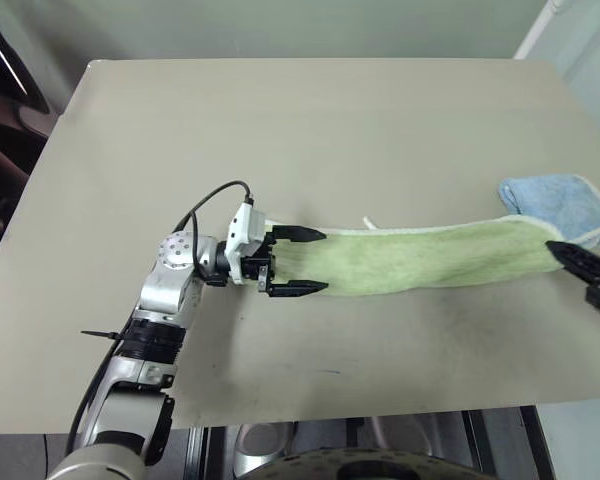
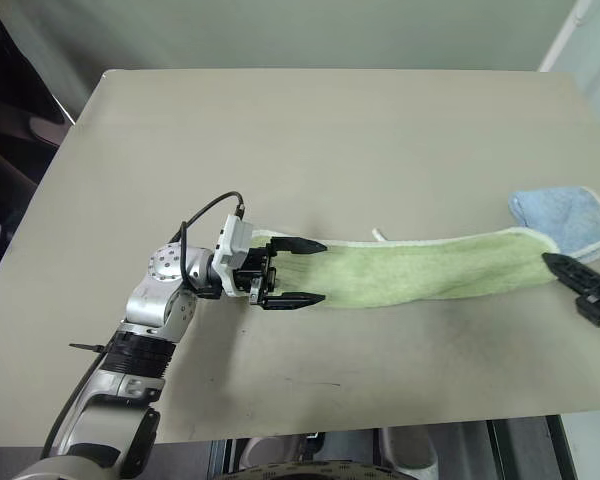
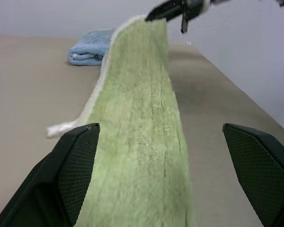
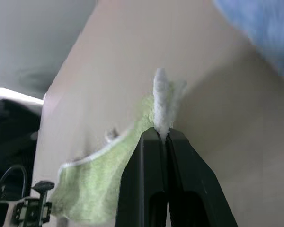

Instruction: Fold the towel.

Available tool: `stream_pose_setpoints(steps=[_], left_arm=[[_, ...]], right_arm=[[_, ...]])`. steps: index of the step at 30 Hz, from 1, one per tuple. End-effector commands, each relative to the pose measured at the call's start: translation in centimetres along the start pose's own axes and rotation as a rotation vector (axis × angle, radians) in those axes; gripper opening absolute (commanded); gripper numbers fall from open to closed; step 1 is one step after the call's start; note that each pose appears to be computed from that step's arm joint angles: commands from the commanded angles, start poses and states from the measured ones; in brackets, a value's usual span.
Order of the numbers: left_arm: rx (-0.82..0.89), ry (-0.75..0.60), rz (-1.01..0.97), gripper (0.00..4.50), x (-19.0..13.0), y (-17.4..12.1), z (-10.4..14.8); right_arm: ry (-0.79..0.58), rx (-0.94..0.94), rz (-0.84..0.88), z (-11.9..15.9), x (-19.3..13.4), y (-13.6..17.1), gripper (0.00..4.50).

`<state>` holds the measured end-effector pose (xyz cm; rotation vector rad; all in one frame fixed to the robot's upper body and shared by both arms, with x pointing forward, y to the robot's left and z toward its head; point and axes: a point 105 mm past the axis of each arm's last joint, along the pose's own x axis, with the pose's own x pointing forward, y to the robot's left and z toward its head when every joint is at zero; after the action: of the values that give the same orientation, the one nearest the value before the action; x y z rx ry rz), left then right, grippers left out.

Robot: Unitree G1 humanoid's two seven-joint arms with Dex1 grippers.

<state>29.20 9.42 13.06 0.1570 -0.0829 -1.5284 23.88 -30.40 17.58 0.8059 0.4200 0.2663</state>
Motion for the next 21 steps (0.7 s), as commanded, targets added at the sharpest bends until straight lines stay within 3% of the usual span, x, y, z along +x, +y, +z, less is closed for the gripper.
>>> stream_pose_setpoints(steps=[1,7,14,21], left_arm=[[0.022,-0.019,0.001,4.5,0.1,0.2,0.5],[0.036,-0.023,0.012,4.5,0.3,0.8,0.8],[0.059,-0.015,0.029,4.5,0.5,1.8,0.8],[0.061,-0.024,0.031,4.5,0.9,1.8,0.7]], right_arm=[[0.043,-0.072,0.039,0.3,0.0,1.4,0.01],[0.146,-0.169,0.146,-1.1,0.8,4.6,0.01],[0.32,-0.35,0.345,-5.9,3.1,10.1,0.01],[0.403,-0.373,0.462,-9.2,5.6,12.9,0.01]])
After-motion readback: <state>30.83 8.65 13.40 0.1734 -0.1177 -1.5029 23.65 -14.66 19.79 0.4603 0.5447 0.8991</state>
